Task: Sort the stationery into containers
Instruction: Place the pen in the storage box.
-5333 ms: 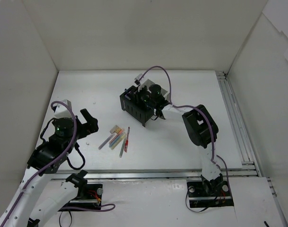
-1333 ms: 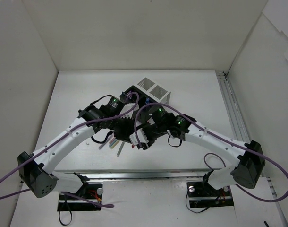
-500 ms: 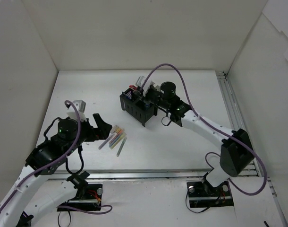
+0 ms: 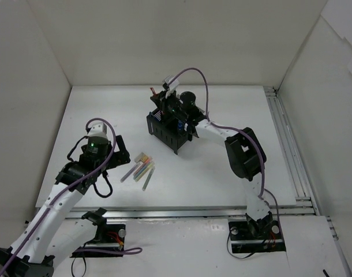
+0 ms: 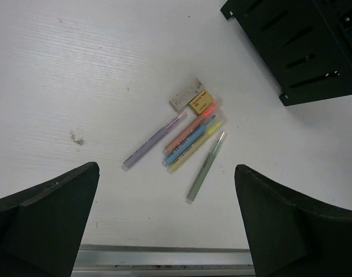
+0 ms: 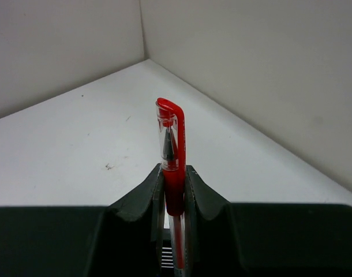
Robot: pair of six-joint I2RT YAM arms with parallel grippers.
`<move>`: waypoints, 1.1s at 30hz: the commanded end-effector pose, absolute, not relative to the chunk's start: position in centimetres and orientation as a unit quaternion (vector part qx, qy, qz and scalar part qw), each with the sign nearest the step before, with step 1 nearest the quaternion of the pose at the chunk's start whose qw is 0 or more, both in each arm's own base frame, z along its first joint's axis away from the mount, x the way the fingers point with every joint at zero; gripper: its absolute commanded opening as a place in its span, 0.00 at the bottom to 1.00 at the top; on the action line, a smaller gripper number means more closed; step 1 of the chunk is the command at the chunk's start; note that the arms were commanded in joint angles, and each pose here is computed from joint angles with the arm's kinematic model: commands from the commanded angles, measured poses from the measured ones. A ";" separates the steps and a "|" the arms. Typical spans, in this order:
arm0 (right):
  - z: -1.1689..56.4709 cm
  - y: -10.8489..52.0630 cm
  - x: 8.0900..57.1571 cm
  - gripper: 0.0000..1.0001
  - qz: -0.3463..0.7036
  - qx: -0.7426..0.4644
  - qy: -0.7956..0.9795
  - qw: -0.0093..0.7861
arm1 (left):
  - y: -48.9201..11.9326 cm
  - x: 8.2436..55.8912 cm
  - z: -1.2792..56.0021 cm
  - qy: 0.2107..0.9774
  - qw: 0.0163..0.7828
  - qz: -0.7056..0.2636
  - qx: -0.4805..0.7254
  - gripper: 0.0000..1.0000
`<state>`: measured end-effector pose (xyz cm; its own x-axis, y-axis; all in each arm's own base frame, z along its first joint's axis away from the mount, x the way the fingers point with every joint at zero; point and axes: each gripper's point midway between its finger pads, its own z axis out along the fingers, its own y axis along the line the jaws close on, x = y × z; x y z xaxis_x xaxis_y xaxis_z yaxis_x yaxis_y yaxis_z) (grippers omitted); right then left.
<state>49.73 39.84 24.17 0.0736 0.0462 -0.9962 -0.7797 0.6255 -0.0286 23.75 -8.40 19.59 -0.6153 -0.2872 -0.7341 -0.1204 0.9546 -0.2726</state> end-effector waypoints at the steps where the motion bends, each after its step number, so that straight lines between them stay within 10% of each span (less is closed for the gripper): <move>1: 29.9 39.6 50.6 0.03 0.355 -0.249 0.541 0.721 | -8.6 25.4 21.8 0.870 0.463 -0.126 -0.111 1.00; 9: 26.7 39.0 50.1 0.22 0.360 -0.241 0.560 0.706 | -9.5 26.4 18.4 0.888 0.430 -0.133 -0.093 1.00; 23: 33.4 36.1 44.1 0.98 0.375 -0.270 0.514 0.723 | -11.8 27.4 12.7 0.919 0.357 -0.160 -0.042 0.98; 33: 35.1 24.7 39.7 0.98 0.329 -0.093 0.560 0.754 | -19.8 23.4 11.0 0.917 0.313 -0.217 0.120 1.00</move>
<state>40.27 29.08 31.39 0.0695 0.2701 -0.9603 -0.7051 0.6943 0.1442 23.02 -18.12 10.91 -0.7980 0.0354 -0.6016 0.2971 0.8916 -0.3417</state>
